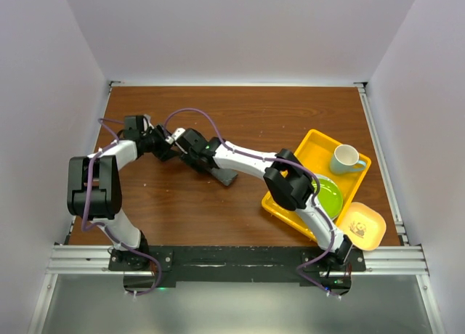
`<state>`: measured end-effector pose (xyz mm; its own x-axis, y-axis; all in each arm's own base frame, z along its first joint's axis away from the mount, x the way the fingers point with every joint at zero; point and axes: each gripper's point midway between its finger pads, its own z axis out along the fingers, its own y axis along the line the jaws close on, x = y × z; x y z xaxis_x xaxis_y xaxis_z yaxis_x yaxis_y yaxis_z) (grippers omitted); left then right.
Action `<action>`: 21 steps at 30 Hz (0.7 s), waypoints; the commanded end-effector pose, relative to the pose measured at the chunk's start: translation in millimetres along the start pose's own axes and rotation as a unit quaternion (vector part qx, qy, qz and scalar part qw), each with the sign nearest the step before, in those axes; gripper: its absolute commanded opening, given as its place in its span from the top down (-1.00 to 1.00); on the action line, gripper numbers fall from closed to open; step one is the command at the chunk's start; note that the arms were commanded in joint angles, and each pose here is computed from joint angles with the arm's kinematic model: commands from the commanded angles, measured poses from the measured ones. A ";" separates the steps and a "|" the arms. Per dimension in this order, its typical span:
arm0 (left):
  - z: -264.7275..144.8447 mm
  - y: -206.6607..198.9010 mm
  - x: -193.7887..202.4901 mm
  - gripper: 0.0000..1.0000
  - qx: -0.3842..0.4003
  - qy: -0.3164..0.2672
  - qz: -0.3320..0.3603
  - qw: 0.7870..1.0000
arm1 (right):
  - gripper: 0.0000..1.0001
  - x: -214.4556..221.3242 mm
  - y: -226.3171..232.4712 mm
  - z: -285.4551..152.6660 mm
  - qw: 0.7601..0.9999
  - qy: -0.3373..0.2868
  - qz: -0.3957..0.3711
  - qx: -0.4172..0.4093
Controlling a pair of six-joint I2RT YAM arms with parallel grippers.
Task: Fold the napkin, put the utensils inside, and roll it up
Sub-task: Roll the napkin with the utensil
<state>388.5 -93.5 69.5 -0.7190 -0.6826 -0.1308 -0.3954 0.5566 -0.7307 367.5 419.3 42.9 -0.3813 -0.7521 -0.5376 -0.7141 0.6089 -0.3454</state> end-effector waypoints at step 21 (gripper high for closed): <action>-12.3 -70.8 13.7 -0.11 0.136 0.033 0.068 0.988 | 0.67 2.5 0.7 -15.0 0.847 -0.001 0.337 -0.410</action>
<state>393.2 -107.0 90.2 -0.7487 -0.6504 -0.1285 -0.3079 0.5128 -0.8014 383.3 411.4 40.3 -0.6985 -0.4360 -0.5674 -0.6812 0.6481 0.3405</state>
